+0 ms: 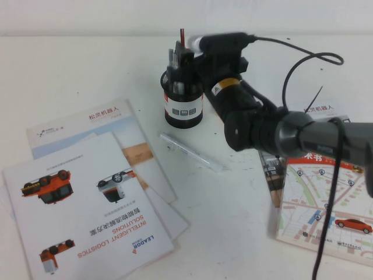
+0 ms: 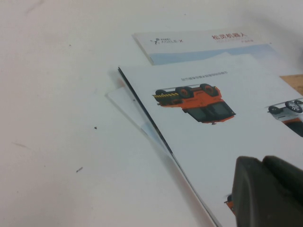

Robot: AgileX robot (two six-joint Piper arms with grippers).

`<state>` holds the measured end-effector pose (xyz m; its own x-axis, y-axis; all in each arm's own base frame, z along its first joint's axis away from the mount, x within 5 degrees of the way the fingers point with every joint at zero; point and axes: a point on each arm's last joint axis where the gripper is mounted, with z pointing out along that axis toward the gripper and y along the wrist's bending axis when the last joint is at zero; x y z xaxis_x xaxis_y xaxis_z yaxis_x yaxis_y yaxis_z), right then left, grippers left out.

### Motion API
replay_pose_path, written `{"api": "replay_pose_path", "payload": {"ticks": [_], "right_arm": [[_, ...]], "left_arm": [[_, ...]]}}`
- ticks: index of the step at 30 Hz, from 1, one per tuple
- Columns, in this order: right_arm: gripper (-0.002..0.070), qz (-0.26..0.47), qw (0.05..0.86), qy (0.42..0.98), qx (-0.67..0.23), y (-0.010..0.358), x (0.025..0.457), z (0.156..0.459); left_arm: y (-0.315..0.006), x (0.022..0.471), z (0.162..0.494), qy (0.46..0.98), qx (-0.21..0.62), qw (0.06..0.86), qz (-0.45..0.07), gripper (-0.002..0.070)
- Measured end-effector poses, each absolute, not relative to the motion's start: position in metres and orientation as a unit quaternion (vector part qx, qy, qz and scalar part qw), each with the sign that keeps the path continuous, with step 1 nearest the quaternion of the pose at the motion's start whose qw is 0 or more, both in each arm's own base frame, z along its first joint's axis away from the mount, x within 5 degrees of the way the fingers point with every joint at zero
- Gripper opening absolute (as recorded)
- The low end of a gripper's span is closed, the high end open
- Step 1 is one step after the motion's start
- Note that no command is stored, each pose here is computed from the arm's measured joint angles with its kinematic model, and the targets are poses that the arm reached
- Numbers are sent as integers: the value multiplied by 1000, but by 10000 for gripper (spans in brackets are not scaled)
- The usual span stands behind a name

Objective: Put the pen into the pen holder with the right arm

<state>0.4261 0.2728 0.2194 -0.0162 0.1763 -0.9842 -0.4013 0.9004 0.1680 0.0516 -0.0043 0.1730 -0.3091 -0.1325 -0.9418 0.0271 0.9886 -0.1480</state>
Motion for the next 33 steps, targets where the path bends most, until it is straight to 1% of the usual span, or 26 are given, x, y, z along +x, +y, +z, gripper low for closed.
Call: {"api": "replay_pose_path", "payload": {"ticks": [2,3,5,6,7,9,11,13,16,20,25,28,33], "right_arm": [[365,217,694,684,-55,269,425,232],[313,223,691,686,-44,267,423,241],[159,236,683,691,-32,264,418,260],[99,243,677,694,-31,262,414,272],[60,251,666,701,-34,261,409,284],[18,264,653,709,-44,258,399,305],[-2,272,648,709,-57,253,386,326],[-11,273,650,706,-67,246,370,340],[-17,272,656,700,-79,238,342,343],[-19,272,668,686,-95,224,303,341],[-19,250,666,682,-166,205,256,325],[-19,245,662,682,-191,194,235,317],[-19,240,660,682,-206,173,209,308]], "left_arm": [[-4,52,173,806,-33,587,-68,-2],[-4,52,173,806,-33,587,-68,-3],[-4,52,173,806,-33,587,-68,-3],[-4,52,173,806,-33,587,-68,-2],[-4,52,173,806,-33,587,-68,-3],[-4,52,173,806,-33,587,-68,-3],[-4,52,173,806,-33,587,-68,-2],[-4,52,173,806,-33,587,-68,-3],[-4,52,173,806,-33,587,-68,-3],[-4,52,173,806,-33,587,-68,-3],[-4,52,173,806,-33,587,-68,-2],[-4,52,173,806,-33,587,-68,-2],[-4,52,173,806,-33,587,-68,-3]]}}
